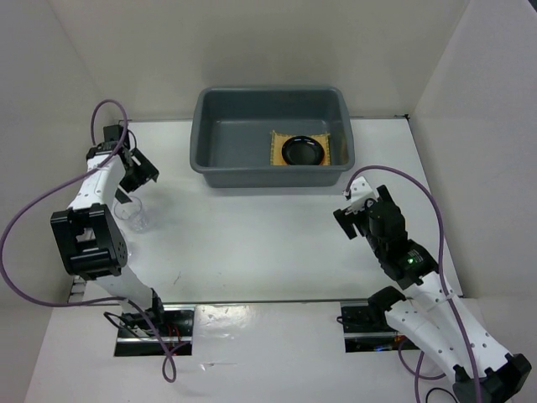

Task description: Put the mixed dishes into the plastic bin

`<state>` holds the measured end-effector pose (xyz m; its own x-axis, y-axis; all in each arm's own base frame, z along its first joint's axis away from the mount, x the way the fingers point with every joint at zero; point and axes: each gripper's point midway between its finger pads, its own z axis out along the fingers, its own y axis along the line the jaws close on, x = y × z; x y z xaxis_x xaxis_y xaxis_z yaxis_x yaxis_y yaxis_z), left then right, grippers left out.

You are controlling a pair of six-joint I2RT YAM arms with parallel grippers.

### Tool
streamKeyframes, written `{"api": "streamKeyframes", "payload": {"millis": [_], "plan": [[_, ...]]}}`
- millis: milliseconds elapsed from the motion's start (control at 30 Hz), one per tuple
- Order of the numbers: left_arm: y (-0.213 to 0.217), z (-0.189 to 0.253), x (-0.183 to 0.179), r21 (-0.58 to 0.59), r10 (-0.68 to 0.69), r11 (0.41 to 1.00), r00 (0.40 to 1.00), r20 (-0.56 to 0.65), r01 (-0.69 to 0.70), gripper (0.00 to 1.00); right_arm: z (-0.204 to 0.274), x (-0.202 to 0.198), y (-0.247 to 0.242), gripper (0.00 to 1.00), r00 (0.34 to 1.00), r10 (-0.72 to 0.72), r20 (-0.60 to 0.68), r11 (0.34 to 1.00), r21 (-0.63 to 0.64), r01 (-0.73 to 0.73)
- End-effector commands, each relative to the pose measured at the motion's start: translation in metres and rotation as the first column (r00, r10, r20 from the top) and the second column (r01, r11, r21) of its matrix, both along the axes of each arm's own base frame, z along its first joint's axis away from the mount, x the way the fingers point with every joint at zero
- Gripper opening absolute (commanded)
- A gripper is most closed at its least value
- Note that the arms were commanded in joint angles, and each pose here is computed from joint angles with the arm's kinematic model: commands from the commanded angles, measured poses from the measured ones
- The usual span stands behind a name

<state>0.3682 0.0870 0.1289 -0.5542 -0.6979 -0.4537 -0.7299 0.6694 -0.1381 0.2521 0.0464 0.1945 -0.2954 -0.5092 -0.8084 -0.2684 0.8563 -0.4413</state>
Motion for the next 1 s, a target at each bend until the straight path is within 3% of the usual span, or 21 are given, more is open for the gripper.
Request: {"api": "streamKeyframes", "payload": {"millis": [0,233,300,367,400,433,500,533,567,633,733,767,800,833,867,900,967], "plan": [[0.003,-0.019,0.010,-0.014,-0.055,0.998,0.998,-0.002,0.055,1.00,0.012,0.005,0.003,0.98,0.999,-0.003,0.046,1.000,0.021,0.002],[-0.001,-0.052,0.005,-0.060,-0.072,0.996,0.996,-0.048,0.069,1.00,0.002,0.005,0.009,0.98,1.000,0.030,0.004,1.000,0.005,-0.031],[0.001,-0.060,0.006,-0.072,-0.076,0.995,0.995,-0.063,0.071,0.93,-0.001,0.006,0.009,0.98,1.000,0.030,-0.005,1.000,0.000,-0.030],[0.003,-0.066,0.002,-0.082,-0.067,0.995,0.996,-0.067,0.061,0.79,-0.001,0.006,0.009,0.98,1.000,0.030,-0.005,1.000,0.000,-0.030],[0.010,-0.065,0.003,-0.078,-0.051,0.996,0.997,-0.056,0.047,0.66,-0.003,0.005,0.009,0.98,0.999,0.030,-0.014,1.000,-0.004,-0.031],[0.010,-0.065,0.000,-0.091,-0.048,0.995,0.997,-0.053,0.043,0.35,-0.003,0.005,0.009,0.98,0.999,0.030,-0.014,1.000,-0.004,-0.031],[0.015,-0.058,0.005,-0.100,-0.038,0.994,0.999,-0.021,0.036,0.12,-0.005,0.005,0.010,0.98,0.999,0.042,-0.023,0.999,-0.013,-0.043],[0.014,-0.054,0.008,-0.105,-0.043,0.994,0.999,-0.007,0.042,0.03,-0.005,0.005,0.010,0.98,0.999,0.042,-0.023,0.999,-0.013,-0.043],[0.010,-0.045,0.013,-0.128,-0.048,0.990,0.999,0.021,0.050,0.00,-0.005,0.005,0.010,0.98,0.999,0.042,-0.023,0.999,-0.013,-0.043],[0.017,-0.012,0.033,-0.139,-0.026,0.989,0.991,0.135,0.045,0.00,-0.005,0.005,0.010,0.98,0.999,0.042,-0.023,0.999,-0.013,-0.043],[-0.002,0.084,0.078,-0.195,-0.075,0.959,0.851,0.520,0.204,0.00,-0.005,0.005,0.010,0.98,0.999,0.042,-0.023,0.999,-0.013,-0.043],[-0.016,0.145,0.093,-0.142,-0.127,0.939,0.699,0.704,0.313,0.00,-0.005,0.005,0.010,0.98,0.999,0.042,-0.023,0.999,-0.013,-0.043],[-0.022,0.178,0.098,-0.165,-0.084,0.929,0.620,0.780,0.333,0.00,-0.005,0.005,0.010,0.98,0.999,0.042,-0.023,0.999,-0.013,-0.043],[-0.036,0.219,0.105,-0.100,-0.113,0.919,0.498,0.860,0.382,0.00,-0.005,0.005,0.010,0.98,0.999,0.042,-0.023,0.999,-0.013,-0.043],[-0.045,0.243,0.108,-0.071,-0.129,0.910,0.441,0.888,0.409,0.00,-0.005,0.005,0.010,0.98,0.999,0.042,-0.023,0.999,-0.013,-0.043],[-0.055,0.290,0.110,0.004,-0.171,0.898,0.342,0.924,0.441,0.00,-0.005,0.005,0.010,0.98,0.999,0.042,-0.023,0.999,-0.013,-0.043],[-0.086,0.327,0.116,0.103,-0.247,0.843,0.211,0.946,0.528,0.00,-0.005,0.005,0.010,0.98,0.999,0.042,-0.023,0.999,-0.013,-0.043]]}}
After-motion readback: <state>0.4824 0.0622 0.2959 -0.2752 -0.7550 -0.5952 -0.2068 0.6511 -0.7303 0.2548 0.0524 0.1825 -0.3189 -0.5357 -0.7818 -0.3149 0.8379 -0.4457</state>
